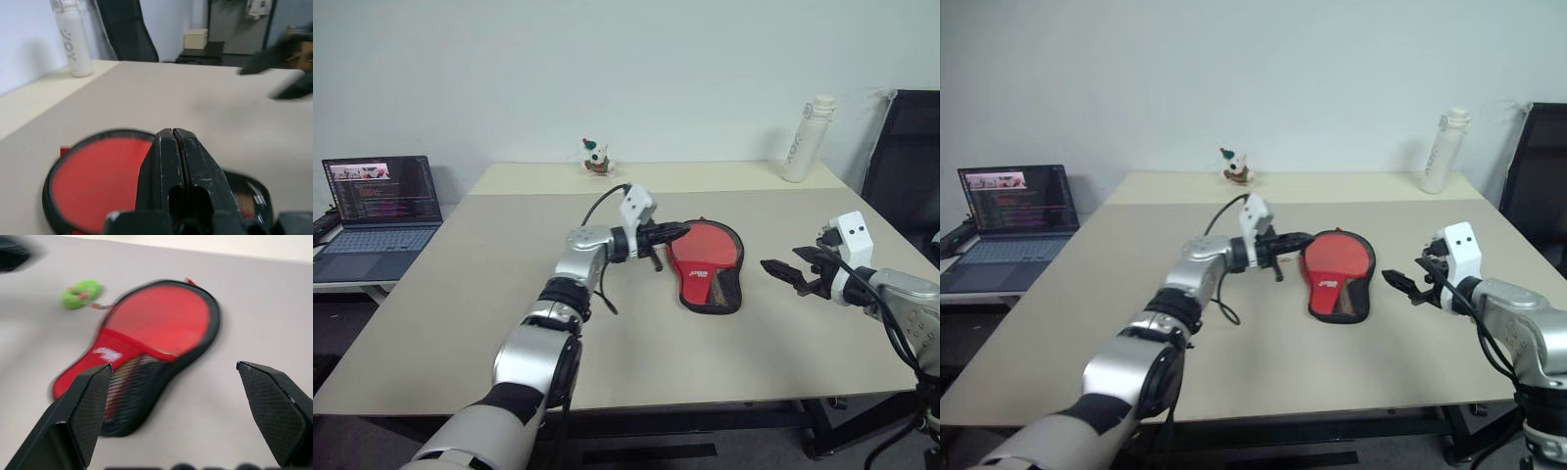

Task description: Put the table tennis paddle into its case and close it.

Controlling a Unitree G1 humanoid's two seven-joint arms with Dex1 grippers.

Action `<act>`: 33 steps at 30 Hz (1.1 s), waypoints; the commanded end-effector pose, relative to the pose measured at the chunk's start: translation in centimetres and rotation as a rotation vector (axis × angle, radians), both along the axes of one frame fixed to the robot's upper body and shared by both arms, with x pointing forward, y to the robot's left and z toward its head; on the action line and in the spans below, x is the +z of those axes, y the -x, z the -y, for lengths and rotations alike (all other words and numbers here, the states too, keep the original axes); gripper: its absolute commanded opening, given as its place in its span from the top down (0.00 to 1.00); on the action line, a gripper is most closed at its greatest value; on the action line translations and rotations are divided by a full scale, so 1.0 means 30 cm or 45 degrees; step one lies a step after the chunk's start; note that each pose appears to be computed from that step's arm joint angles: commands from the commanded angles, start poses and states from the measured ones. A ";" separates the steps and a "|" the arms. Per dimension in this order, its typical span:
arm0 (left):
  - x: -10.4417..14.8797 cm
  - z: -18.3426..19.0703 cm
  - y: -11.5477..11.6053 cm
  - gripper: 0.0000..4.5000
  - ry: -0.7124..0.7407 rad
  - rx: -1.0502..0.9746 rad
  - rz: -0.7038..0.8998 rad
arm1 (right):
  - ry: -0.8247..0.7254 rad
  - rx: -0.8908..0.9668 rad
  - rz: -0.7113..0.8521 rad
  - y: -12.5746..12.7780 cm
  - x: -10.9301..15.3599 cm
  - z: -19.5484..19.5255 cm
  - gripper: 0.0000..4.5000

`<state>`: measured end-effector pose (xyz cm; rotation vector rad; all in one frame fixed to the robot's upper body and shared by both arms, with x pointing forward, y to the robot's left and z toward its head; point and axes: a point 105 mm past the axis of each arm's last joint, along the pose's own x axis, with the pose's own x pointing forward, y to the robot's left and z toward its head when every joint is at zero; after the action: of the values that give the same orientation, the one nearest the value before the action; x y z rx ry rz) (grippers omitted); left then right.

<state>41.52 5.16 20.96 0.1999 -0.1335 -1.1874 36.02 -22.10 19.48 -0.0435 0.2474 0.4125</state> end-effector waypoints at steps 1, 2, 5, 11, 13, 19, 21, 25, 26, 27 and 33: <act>0.037 -0.058 0.044 0.99 0.043 -0.060 0.017 | -0.046 -0.021 0.011 -0.055 0.009 -0.005 0.00; 0.033 -0.070 0.052 0.99 0.049 -0.062 0.004 | -0.055 -0.024 0.002 -0.064 0.004 -0.005 0.00; 0.001 -0.168 0.105 0.99 0.069 -0.036 -0.082 | -0.100 -0.014 -0.045 -0.125 -0.036 -0.036 0.00; -0.027 -0.272 0.157 0.99 0.055 0.125 -0.123 | -0.071 -0.078 -0.065 -0.220 -0.109 -0.037 0.00; -0.025 -0.283 0.168 0.99 0.061 0.153 -0.124 | -0.063 -0.098 -0.072 -0.242 -0.131 -0.040 0.00; -0.023 -0.282 0.188 0.99 0.070 0.191 -0.128 | -0.058 -0.045 -0.130 -0.270 -0.199 -0.112 0.00; -0.026 -0.281 0.192 0.99 0.066 0.197 -0.131 | -0.047 -0.029 -0.158 -0.273 -0.221 -0.129 0.00; -0.030 -0.281 0.197 0.99 0.051 0.205 -0.133 | -0.047 -0.010 -0.219 -0.275 -0.254 -0.149 0.00; -0.030 -0.281 0.197 0.99 0.049 0.207 -0.133 | -0.053 0.003 -0.238 -0.273 -0.262 -0.158 0.00; -0.030 -0.282 0.198 0.99 0.046 0.209 -0.132 | -0.062 0.017 -0.261 -0.271 -0.271 -0.167 0.00; -0.037 -0.286 0.200 1.00 0.013 0.216 -0.132 | -0.130 0.090 -0.377 -0.251 -0.316 -0.226 0.20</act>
<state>35.96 13.99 18.71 0.1036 0.0068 -1.0111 44.01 -16.42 10.94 0.0844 0.4649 0.4605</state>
